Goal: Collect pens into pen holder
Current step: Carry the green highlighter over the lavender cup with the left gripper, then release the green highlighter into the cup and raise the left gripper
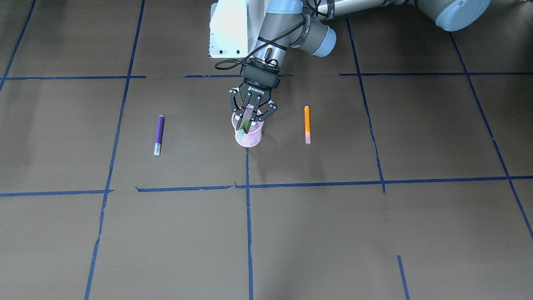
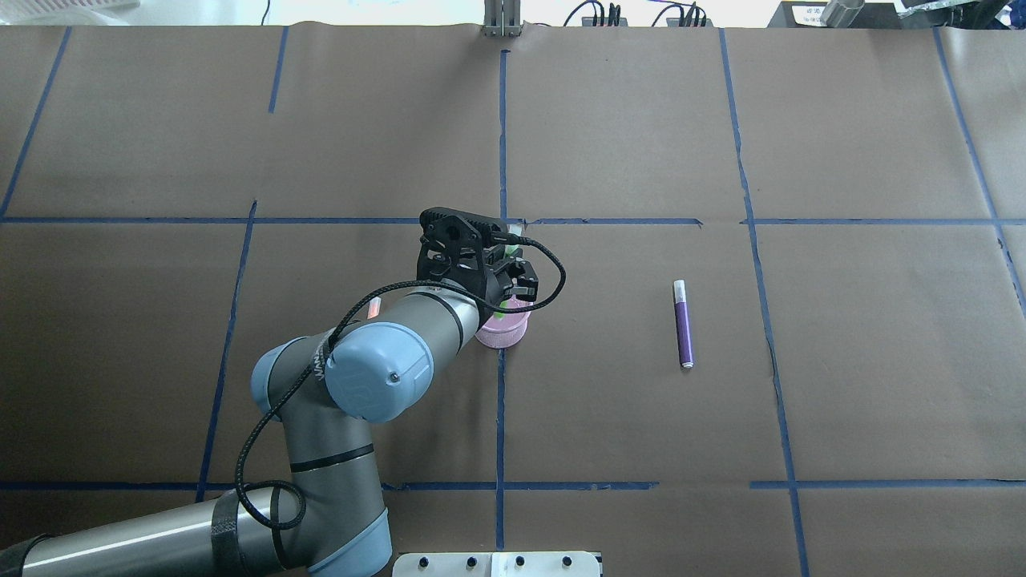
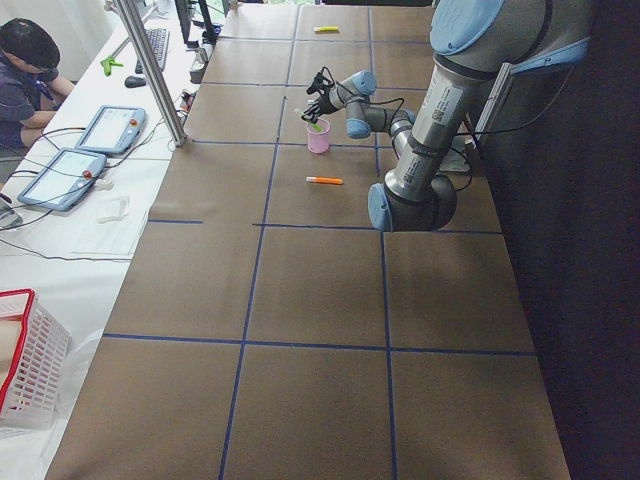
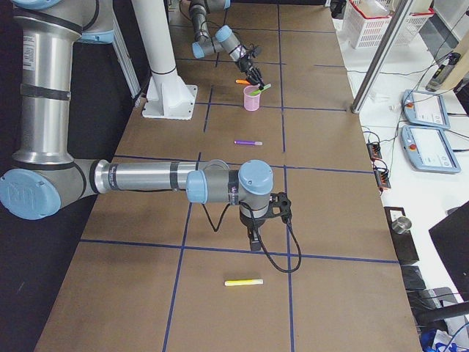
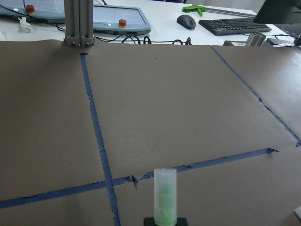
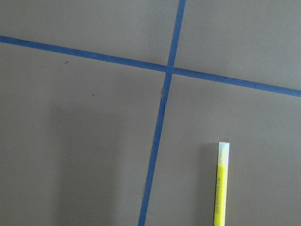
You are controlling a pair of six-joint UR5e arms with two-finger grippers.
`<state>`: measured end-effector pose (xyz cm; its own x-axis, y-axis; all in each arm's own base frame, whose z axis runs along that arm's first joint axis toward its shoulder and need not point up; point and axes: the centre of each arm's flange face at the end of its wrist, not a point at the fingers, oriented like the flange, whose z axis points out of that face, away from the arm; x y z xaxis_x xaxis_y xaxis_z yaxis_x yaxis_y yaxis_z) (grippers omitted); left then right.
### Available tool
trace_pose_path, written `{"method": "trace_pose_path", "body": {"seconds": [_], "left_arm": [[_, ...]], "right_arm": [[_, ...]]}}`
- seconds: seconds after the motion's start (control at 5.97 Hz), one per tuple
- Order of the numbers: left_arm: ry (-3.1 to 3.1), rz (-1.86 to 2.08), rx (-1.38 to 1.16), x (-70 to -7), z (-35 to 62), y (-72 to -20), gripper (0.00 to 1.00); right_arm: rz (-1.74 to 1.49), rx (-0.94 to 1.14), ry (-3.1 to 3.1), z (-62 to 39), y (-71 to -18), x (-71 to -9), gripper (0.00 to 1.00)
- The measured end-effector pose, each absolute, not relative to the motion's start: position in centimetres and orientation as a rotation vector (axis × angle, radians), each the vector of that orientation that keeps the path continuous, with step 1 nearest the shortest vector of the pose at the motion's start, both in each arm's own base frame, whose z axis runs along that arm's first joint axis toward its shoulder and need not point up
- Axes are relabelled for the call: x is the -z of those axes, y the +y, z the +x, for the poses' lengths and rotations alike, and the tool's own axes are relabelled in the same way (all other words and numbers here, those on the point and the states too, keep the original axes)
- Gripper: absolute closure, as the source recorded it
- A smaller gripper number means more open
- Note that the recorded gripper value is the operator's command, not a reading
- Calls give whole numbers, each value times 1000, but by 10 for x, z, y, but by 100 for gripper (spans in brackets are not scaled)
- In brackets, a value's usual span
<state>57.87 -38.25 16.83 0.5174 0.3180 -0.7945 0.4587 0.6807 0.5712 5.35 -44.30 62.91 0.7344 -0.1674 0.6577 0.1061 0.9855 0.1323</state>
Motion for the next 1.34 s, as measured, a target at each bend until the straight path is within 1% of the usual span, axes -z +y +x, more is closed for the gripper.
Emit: {"method": "trace_pose_path", "body": {"seconds": [0.34,0.5,0.84,1.01,1.34], "left_arm": [[1065,835,66,-161,571,-382,1],[1043,768,22,-151,551,-388,1],[928,523,-88,-143,481,-415,0],[862,410,-142,-158,446,-427,0],[785,318,-250,-198,386,-438,0]], "right_arm": [[88,151,-731,54,-443,-629,0],[88,150,-731,53,-443,-629,0],[83,150,-742,53,-442,-631,0],[89,154,-743,53,-441,-644,0],[124,159,-742,52,-438,-715,3]]}}
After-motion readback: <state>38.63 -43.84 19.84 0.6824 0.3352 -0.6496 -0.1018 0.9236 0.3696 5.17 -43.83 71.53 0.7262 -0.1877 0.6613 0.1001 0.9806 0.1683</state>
